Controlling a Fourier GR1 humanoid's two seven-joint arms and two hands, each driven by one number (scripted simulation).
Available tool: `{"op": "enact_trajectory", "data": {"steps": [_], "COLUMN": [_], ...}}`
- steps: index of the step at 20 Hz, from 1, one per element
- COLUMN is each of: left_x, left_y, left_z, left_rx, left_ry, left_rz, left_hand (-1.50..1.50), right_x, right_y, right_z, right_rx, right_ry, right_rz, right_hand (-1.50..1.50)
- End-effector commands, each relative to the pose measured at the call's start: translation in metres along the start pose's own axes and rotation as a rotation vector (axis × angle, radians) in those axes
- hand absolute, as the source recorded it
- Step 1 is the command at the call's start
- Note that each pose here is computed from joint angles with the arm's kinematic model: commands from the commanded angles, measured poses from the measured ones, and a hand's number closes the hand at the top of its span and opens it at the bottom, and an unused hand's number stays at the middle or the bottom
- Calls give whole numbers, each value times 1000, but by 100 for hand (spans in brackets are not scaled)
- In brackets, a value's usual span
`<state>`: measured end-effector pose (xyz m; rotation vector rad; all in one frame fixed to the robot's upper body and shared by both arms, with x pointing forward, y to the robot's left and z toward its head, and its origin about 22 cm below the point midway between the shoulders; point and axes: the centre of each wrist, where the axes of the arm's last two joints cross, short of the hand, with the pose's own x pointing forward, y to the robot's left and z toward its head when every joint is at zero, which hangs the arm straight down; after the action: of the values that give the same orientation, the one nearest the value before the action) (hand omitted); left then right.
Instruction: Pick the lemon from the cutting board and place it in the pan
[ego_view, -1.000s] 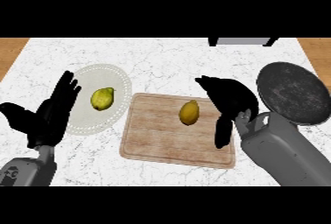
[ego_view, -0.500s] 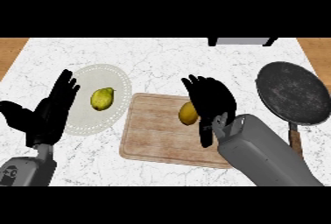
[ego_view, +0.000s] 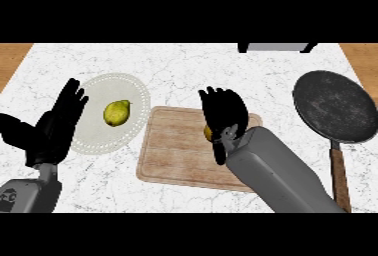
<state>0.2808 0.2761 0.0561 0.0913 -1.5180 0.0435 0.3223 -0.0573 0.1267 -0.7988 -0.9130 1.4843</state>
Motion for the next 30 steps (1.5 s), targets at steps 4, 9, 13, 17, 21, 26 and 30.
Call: {"op": "enact_trajectory", "data": {"steps": [4,9,13,17,21,26,30], "left_x": [1,-2,16,6,-6,5,-1], "left_y": [4,-6,20,-5,-20,-22,-6], "left_z": [13,6,8,5,0,9,4], "left_rx": [10,-4,-9,-5,-16,8,-6], "left_ry": [-4,-1,-2,20,4,-11,-7], "left_rz": [-11,11,-19,-9,-9,9,-1], "left_hand": [0,0,0,0,0,0,0], "right_x": [15,-14,-19,-32,-14,-4,-24], "right_y": [9,16,28,47,36,53,65], "right_z": [-28,-38,-52,-68,-74,-70,-93], "right_rx": [23,64,86,70,55,78,67], "right_ry": [84,76,82,65,52,69,-8], "right_rz": [4,17,19,29,-20,-47,-15], "right_hand": [-150,-150,-150,-150,-150,-150,150]}}
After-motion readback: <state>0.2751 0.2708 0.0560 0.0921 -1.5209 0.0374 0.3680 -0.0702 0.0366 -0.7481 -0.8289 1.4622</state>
